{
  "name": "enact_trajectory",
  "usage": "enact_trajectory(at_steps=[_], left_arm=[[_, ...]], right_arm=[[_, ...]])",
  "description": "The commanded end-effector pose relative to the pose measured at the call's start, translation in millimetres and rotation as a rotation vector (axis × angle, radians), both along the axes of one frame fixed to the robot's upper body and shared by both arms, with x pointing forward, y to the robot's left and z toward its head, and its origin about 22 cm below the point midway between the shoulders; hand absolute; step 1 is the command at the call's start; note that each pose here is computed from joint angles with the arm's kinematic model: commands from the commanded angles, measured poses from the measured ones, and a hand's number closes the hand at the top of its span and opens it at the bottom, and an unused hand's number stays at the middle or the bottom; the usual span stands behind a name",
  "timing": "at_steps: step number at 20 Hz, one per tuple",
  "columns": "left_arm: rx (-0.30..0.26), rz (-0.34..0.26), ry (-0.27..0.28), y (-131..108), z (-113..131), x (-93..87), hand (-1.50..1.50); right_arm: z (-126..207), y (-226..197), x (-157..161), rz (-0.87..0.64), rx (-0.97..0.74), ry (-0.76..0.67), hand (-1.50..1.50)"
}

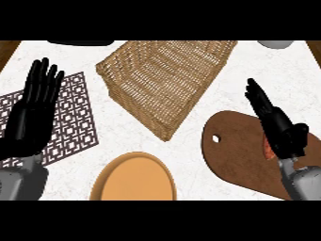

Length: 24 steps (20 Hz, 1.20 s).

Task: Pick the sweet potato from the cutting board and place it in the basket

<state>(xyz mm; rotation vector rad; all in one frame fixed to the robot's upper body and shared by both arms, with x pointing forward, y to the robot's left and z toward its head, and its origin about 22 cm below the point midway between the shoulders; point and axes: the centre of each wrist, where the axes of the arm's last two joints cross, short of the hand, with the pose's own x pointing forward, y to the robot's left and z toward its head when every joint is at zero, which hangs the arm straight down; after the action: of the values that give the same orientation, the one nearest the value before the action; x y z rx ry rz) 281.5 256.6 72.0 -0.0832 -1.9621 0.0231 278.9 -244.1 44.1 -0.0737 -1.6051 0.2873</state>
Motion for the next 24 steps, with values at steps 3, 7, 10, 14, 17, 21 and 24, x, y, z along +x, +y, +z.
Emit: enact_trajectory(at_steps=[3, 7, 10, 14, 17, 21, 24], left_arm=[[0.171, 0.006, 0.099, 12, -8, 2.0, 0.00], [0.336, -0.087, 0.217, 20, -15, 1.1, 0.00], [0.364, -0.132, 0.248, 8, -9, -3.0, 0.00], [0.352, -0.105, 0.244, -6, -13, -3.9, 0.00], [0.342, -0.102, 0.259, 14, -16, -3.6, 0.00], [0.367, -0.088, 0.252, 12, -12, -5.1, 0.00], [0.361, -0.089, 0.268, 18, -12, -9.5, 0.00]], right_arm=[[18, -69, 4, -0.109, 0.044, -0.059, 1.50], [40, -97, 9, 0.077, -0.127, -0.289, 1.50], [-17, -35, 10, 0.028, 0.120, -0.313, -1.50], [-34, 5, 3, -0.199, -0.085, -0.276, -1.50], [-12, -18, 4, -0.290, -0.276, -0.233, -1.50], [44, -57, 16, -0.459, -0.512, -0.215, -1.50], [74, -78, 11, -0.500, -0.709, -0.125, -1.50]])
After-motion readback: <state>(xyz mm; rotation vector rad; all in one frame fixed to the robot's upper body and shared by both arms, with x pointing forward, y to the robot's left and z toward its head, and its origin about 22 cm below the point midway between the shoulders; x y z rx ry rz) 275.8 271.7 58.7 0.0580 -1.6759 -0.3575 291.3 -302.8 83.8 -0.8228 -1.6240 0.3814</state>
